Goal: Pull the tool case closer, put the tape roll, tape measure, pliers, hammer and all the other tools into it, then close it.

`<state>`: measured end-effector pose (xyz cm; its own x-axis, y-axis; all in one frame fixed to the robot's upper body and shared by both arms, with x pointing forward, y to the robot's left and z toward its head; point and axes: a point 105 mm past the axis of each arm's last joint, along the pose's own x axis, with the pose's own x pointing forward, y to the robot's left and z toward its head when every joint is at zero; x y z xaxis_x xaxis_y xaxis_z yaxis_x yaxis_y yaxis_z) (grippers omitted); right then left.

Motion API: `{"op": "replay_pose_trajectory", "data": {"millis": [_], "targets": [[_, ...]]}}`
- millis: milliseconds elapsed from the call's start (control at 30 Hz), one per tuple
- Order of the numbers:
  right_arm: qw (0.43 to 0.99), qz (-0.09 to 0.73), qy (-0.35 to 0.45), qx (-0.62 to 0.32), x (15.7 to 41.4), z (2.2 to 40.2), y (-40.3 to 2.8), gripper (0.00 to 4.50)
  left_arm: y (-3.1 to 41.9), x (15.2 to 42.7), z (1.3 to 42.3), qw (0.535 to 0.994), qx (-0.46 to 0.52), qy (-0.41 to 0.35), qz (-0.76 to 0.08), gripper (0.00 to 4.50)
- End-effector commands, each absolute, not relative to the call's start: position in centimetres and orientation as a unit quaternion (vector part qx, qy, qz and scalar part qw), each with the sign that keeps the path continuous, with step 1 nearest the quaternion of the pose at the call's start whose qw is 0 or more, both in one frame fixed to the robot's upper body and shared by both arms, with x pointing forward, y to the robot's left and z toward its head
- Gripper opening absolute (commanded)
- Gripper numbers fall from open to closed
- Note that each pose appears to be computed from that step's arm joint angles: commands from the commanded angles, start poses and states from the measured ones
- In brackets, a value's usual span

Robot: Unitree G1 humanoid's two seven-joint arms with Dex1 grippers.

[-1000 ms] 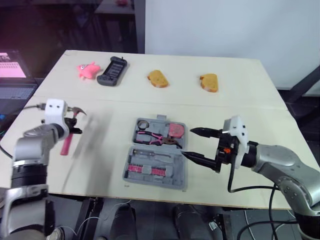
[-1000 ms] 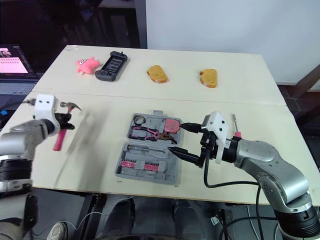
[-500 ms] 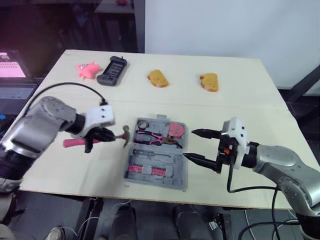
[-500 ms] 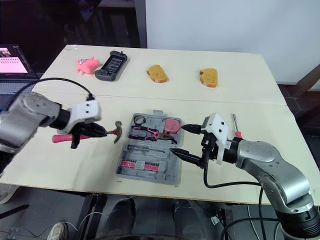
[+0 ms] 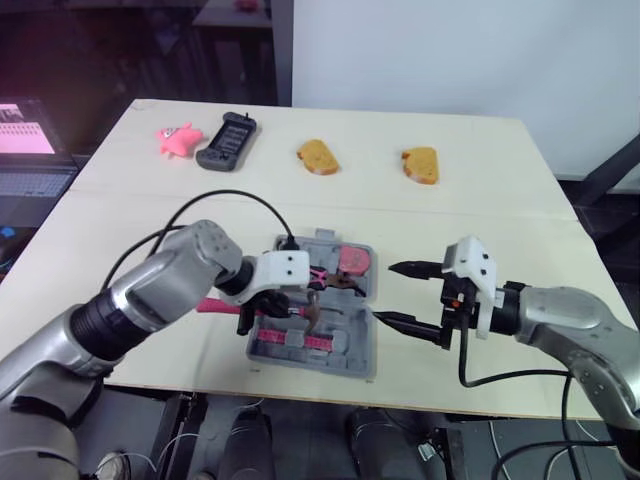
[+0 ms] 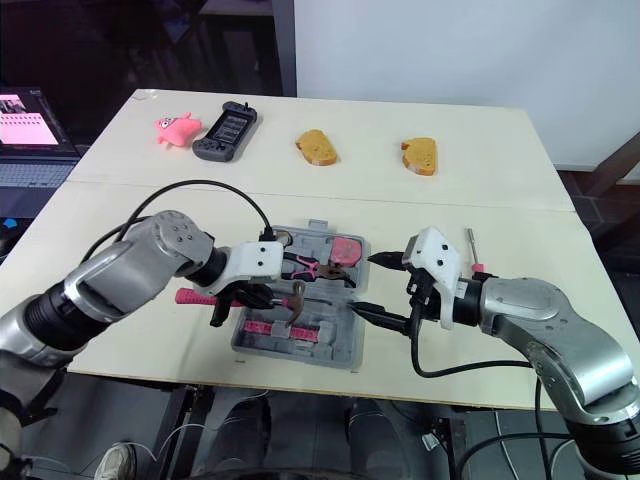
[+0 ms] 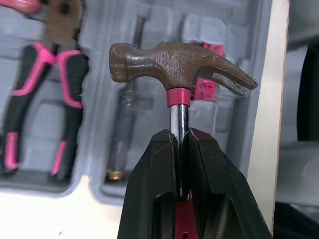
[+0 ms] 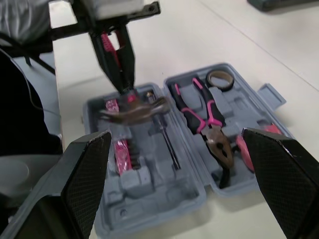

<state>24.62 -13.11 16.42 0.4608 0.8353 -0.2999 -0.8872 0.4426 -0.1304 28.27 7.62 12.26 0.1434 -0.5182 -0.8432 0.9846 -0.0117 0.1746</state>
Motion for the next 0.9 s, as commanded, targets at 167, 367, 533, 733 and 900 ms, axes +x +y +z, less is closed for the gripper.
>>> {"op": "replay_pose_trajectory", "data": {"millis": [167, 367, 533, 733, 900], "targets": [[0.839, 0.514, 0.096, -0.15, 24.2, 16.6, -12.8, 4.5, 3.8, 28.5, 12.0, 0.626, 0.428, 0.252, -0.602, 0.08], [0.841, 0.507, 0.111, -0.153, 24.1, 16.1, -13.3, 4.5, 3.1, 29.3, 11.4, 0.604, 0.462, 0.242, -0.603, 0.08], [0.837, 0.512, 0.123, -0.152, 23.7, 15.8, -13.5, 4.5, 2.3, 29.2, 11.1, 0.597, 0.46, 0.242, -0.612, 0.08], [0.837, 0.511, 0.124, -0.152, 23.6, 15.8, -13.7, 4.5, 1.9, 29.3, 10.7, 0.595, 0.462, 0.24, -0.612, 0.08], [0.838, 0.507, 0.126, -0.154, 23.6, 15.7, -13.8, 4.5, 1.4, 28.7, 10.0, 0.585, 0.457, 0.242, -0.624, 0.08]]}}
